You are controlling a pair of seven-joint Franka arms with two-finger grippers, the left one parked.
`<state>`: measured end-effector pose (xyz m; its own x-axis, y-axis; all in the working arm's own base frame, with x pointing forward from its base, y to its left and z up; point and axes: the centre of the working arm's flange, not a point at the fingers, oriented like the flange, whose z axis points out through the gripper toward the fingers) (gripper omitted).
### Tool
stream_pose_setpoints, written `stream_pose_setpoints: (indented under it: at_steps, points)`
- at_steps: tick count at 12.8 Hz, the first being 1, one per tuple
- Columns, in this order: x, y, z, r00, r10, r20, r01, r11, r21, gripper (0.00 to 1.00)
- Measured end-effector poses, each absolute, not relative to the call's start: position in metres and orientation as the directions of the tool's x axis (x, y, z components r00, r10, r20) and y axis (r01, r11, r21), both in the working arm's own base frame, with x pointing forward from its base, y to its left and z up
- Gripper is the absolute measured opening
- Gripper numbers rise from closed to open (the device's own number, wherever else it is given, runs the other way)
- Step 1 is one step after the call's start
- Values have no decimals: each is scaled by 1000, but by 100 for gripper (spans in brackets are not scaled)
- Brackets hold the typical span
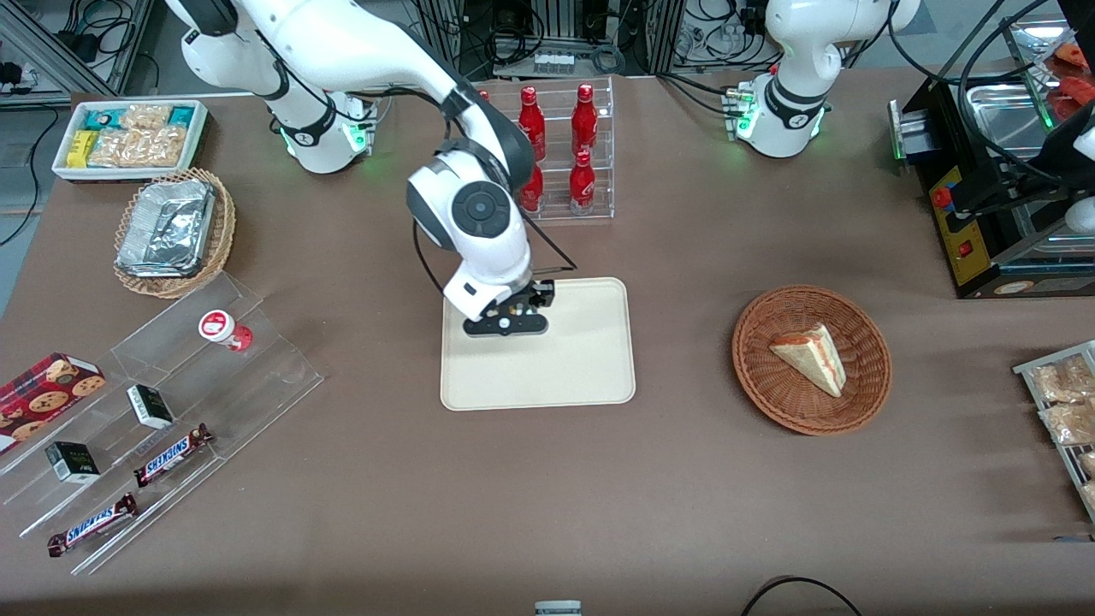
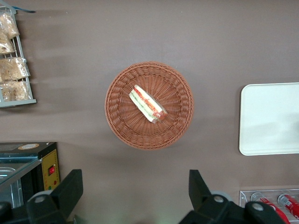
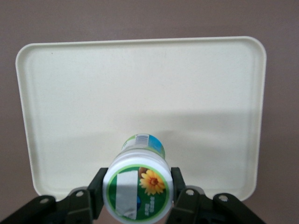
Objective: Place green gum on tray
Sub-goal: 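Lower the gum tub onto the tray and open the right gripper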
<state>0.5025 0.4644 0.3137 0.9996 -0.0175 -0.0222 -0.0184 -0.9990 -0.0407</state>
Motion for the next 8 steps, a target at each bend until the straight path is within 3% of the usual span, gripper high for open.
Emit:
stream_pose_setpoints:
  at_steps: [8]
  points:
    - [490, 480, 258, 1000, -7, -8, -7, -999, -47, 59]
